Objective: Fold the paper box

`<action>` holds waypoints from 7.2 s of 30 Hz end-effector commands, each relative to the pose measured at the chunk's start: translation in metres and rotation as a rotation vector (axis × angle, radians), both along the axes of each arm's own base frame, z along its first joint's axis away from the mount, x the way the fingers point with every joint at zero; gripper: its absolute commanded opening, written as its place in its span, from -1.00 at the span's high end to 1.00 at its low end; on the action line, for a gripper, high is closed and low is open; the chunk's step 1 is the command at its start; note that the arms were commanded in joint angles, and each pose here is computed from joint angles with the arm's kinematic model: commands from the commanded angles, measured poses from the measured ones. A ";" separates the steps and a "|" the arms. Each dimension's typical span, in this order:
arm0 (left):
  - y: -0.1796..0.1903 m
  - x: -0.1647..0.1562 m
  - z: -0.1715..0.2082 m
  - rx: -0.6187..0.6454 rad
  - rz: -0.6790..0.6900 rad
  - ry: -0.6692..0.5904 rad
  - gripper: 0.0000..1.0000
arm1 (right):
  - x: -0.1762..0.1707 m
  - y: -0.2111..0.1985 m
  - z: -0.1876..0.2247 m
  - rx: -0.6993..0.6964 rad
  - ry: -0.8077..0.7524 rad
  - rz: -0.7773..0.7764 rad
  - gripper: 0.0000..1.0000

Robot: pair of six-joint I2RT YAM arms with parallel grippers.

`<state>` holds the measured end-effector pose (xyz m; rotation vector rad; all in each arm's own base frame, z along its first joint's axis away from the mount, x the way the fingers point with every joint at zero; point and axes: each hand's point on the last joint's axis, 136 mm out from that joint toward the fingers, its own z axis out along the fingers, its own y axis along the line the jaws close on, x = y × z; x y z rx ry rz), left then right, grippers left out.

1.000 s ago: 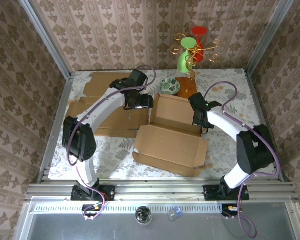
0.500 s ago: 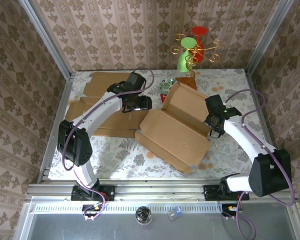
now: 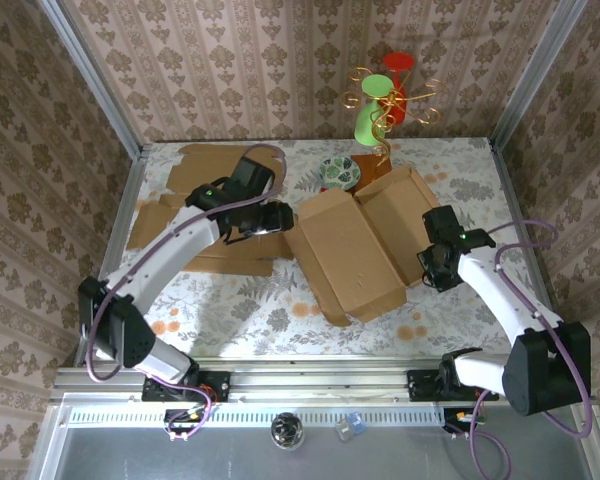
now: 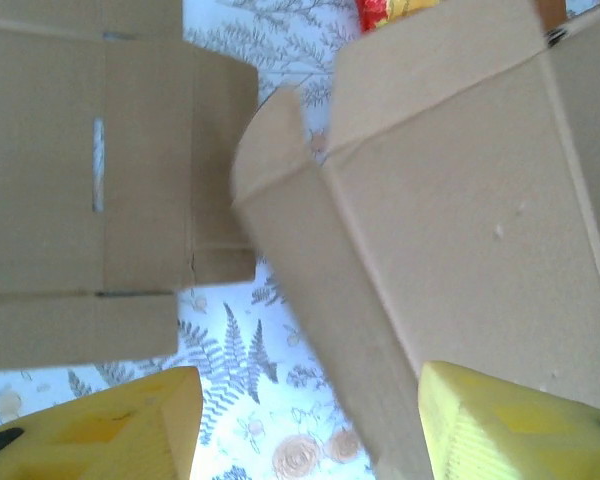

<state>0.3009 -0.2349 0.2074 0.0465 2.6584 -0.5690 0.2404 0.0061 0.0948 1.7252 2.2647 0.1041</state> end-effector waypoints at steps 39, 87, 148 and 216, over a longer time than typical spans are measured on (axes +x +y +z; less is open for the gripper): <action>-0.098 -0.025 -0.047 -0.424 -0.024 0.240 0.75 | -0.031 0.042 -0.047 0.376 0.039 -0.380 1.00; -0.063 0.035 0.057 0.703 -0.854 -0.471 1.00 | 0.116 0.074 0.158 -0.329 -0.653 1.140 -0.30; -0.072 0.027 0.066 0.622 -1.265 -0.650 1.00 | 0.155 0.096 0.118 -0.399 -0.879 1.661 0.70; 0.009 0.047 0.015 -0.025 -0.558 -0.468 0.81 | 0.139 0.101 0.105 -0.418 -0.811 1.686 1.00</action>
